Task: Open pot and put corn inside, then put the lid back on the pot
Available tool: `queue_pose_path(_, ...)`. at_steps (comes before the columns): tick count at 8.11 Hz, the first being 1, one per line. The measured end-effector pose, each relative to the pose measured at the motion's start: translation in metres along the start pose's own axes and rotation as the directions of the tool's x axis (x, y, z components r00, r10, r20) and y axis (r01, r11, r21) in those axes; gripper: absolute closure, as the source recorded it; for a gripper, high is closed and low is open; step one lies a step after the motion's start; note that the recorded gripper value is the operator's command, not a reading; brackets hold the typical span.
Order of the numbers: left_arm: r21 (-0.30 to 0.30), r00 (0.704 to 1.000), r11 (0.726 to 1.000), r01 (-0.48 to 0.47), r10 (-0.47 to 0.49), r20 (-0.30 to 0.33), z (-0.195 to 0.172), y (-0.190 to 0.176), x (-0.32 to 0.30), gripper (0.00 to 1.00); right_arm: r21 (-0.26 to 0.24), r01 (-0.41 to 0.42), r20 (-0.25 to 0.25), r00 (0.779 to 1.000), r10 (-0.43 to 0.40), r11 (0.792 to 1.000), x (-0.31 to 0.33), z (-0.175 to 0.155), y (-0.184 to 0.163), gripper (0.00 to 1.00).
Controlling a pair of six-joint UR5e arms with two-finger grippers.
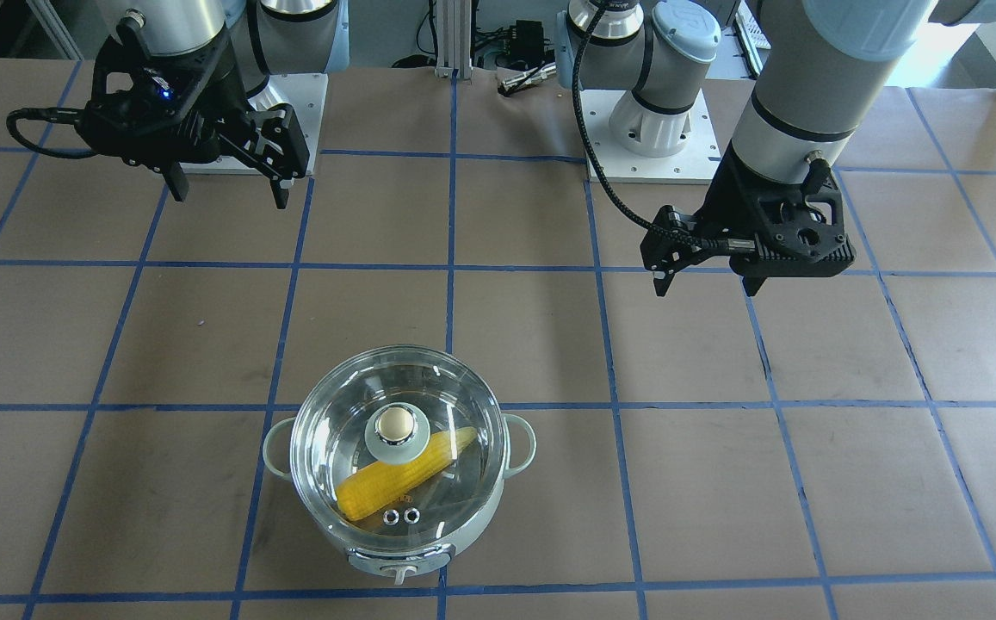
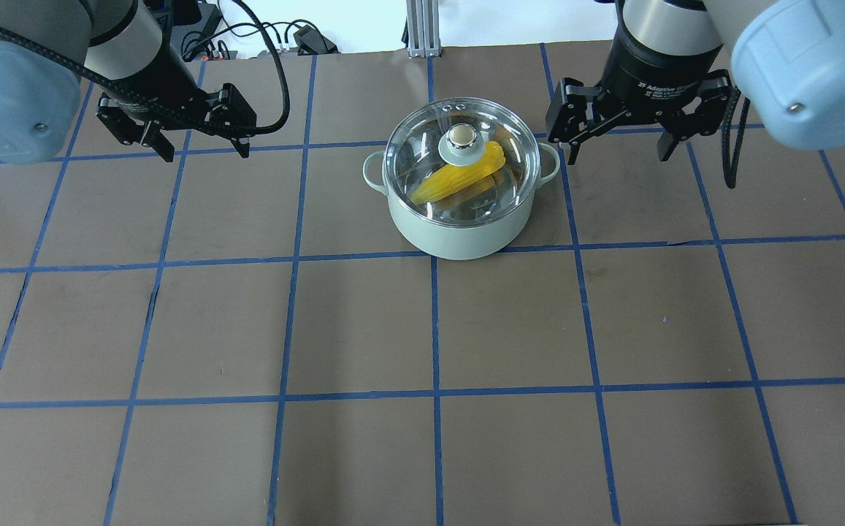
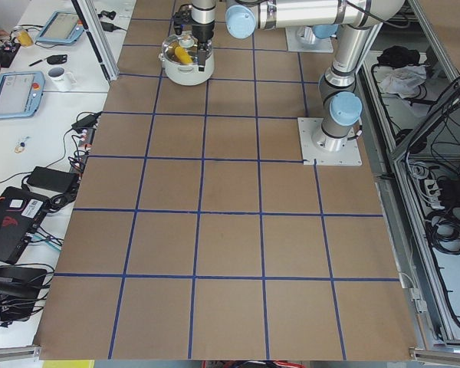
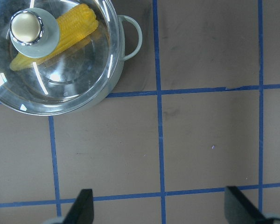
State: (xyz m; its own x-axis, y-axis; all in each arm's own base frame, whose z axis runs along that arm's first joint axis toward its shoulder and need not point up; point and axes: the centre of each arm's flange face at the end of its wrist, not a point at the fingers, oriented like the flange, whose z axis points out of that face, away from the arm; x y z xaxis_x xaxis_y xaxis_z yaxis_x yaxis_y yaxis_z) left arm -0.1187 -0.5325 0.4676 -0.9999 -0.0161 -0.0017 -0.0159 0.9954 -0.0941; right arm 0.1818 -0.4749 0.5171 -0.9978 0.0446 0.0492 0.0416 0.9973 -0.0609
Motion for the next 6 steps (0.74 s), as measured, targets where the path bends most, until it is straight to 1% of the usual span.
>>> queue_pose_path(3, -0.001, 1.0, 1.0, 0.001, -0.001, 0.0, 0.001, 0.0, 0.0, 0.0, 0.025, 0.001, 0.004, 1.0, -0.001, 1.0, -0.002, 0.002, -0.01, 0.0)
queue_pose_path(6, -0.002, 1.0, 1.0, 0.003, -0.003, 0.0, 0.001, 0.0, 0.0, 0.0, 0.031, 0.0, 0.006, 1.0, -0.001, 1.0, -0.002, 0.003, -0.012, 0.0)
